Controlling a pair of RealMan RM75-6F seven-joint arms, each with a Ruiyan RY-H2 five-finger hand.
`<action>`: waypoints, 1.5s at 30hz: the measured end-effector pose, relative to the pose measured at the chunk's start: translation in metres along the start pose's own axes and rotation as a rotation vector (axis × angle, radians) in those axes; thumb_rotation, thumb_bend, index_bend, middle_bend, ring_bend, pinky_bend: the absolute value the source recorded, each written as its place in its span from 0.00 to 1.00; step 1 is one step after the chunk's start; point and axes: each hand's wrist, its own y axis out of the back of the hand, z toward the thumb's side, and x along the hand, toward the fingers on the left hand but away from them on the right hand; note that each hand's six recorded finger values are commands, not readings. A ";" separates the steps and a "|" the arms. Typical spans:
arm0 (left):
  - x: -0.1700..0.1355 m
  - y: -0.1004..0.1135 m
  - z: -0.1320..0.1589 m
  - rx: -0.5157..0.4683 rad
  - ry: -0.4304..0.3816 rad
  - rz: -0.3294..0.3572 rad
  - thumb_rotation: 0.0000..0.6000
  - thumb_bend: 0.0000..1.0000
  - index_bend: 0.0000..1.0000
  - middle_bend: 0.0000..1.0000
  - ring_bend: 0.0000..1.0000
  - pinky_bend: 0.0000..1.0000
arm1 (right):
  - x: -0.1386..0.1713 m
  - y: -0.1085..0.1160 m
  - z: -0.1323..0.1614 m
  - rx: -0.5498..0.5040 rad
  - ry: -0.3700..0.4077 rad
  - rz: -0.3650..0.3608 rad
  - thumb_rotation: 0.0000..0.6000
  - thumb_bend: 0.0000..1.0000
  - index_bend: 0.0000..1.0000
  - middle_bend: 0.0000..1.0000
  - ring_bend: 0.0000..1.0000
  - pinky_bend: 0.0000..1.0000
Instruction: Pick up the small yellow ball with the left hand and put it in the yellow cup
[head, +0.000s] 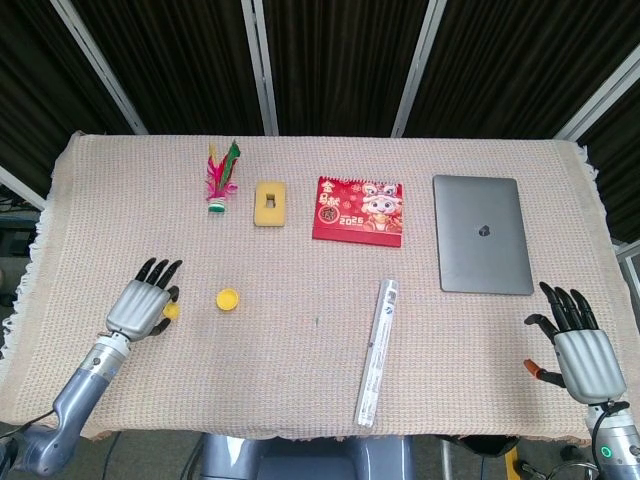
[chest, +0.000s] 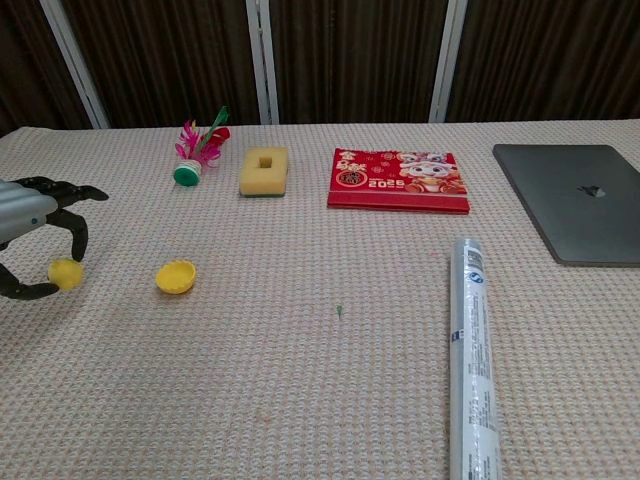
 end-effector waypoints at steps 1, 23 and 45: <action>0.003 0.000 0.000 0.000 0.005 0.005 1.00 0.33 0.50 0.00 0.00 0.01 | 0.000 0.000 0.000 0.000 0.000 0.000 1.00 0.00 0.38 0.00 0.00 0.00; 0.037 0.009 0.032 0.012 -0.028 0.084 1.00 0.33 0.50 0.00 0.00 0.01 | 0.000 0.000 -0.001 -0.004 -0.005 0.002 1.00 0.00 0.38 0.00 0.00 0.00; 0.055 0.017 0.074 0.004 -0.101 0.093 1.00 0.33 0.50 0.00 0.00 0.01 | 0.000 0.000 -0.001 -0.008 -0.007 0.005 1.00 0.00 0.38 0.00 0.00 0.00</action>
